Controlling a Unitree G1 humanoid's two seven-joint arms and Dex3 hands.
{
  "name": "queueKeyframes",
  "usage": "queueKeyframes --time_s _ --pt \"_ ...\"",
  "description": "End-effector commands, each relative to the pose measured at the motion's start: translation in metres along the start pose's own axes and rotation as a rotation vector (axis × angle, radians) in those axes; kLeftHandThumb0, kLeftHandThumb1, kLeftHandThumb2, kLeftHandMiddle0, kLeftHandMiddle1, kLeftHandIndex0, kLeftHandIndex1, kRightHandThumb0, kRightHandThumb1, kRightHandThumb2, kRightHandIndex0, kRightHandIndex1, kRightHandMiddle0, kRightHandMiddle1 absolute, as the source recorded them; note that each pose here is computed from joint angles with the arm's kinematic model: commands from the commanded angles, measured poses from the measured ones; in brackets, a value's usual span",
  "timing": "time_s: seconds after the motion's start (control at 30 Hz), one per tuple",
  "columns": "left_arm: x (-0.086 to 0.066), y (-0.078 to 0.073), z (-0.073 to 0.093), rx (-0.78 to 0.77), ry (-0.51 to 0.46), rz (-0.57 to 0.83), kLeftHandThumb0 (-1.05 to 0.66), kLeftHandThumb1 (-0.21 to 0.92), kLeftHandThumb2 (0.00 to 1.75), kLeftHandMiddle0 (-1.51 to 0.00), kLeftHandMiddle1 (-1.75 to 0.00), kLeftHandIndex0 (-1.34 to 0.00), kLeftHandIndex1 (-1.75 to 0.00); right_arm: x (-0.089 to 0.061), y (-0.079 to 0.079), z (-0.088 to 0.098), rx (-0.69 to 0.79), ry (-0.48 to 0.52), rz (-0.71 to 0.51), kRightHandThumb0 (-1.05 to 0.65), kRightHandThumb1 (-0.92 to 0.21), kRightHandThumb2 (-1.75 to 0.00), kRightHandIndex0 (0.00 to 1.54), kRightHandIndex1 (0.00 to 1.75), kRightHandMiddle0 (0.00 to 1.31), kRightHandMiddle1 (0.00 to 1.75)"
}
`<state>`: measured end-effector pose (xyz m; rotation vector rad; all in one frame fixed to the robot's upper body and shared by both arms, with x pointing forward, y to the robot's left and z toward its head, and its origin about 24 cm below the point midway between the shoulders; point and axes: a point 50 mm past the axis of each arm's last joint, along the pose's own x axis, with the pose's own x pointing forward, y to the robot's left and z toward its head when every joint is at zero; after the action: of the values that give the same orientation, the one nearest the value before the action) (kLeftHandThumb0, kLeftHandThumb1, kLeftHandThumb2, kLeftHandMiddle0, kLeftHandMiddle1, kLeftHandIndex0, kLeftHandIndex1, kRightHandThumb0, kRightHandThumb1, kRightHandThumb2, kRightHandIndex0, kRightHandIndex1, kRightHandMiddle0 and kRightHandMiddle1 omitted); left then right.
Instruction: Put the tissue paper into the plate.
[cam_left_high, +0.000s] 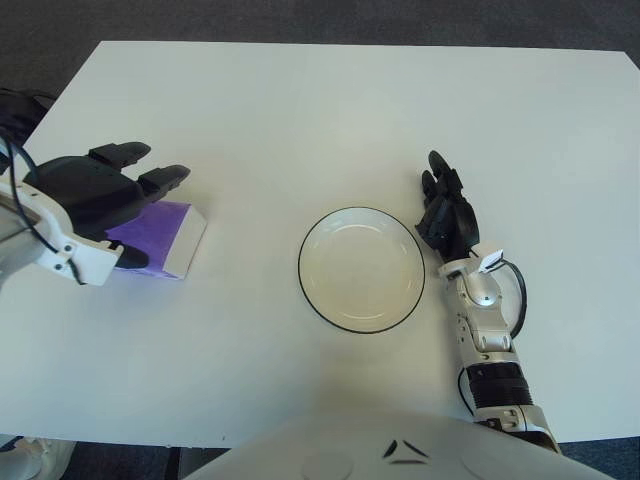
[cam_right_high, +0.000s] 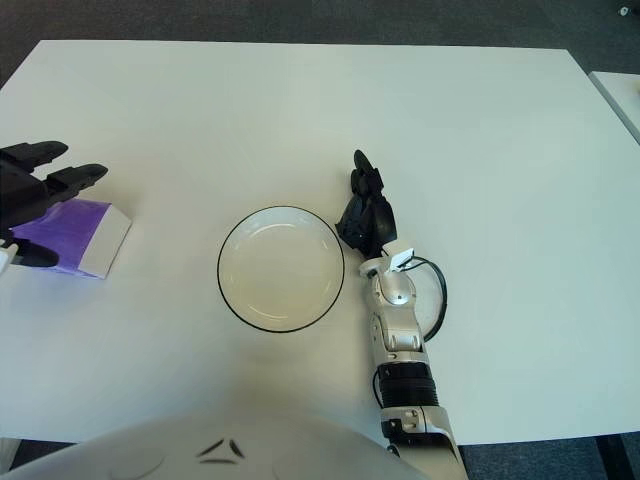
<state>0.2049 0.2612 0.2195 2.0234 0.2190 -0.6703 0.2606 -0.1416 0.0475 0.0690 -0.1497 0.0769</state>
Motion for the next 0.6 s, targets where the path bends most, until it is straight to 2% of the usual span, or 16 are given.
queueKeyframes --time_s 0.0,0.37,0.57 --pt "-0.0057 0.0032 -0.0001 0.023 -0.028 -0.059 -1.05 0.92 0.5 0.0 0.0 -0.03 -0.04 -0.0367 -0.0087 -0.0509 0.022 0.31 -0.042 -0.85 -0.92 -1.1 0.12 0.03 0.0 0.21" --pt "-0.0126 0.0076 -0.0017 0.057 -0.057 -0.141 -1.05 0.92 0.5 0.0 0.0 0.0 -0.2 -0.0364 -0.0085 -0.051 0.021 0.311 -0.034 -0.85 -0.92 -1.1 0.13 0.03 0.0 0.23" --pt "-0.0144 0.0086 -0.0029 0.066 -0.048 -0.171 -1.05 0.92 0.51 0.0 0.0 0.0 -0.22 -0.0364 -0.0087 -0.0511 0.02 0.31 -0.031 -0.85 -0.92 -1.1 0.14 0.03 0.0 0.24"
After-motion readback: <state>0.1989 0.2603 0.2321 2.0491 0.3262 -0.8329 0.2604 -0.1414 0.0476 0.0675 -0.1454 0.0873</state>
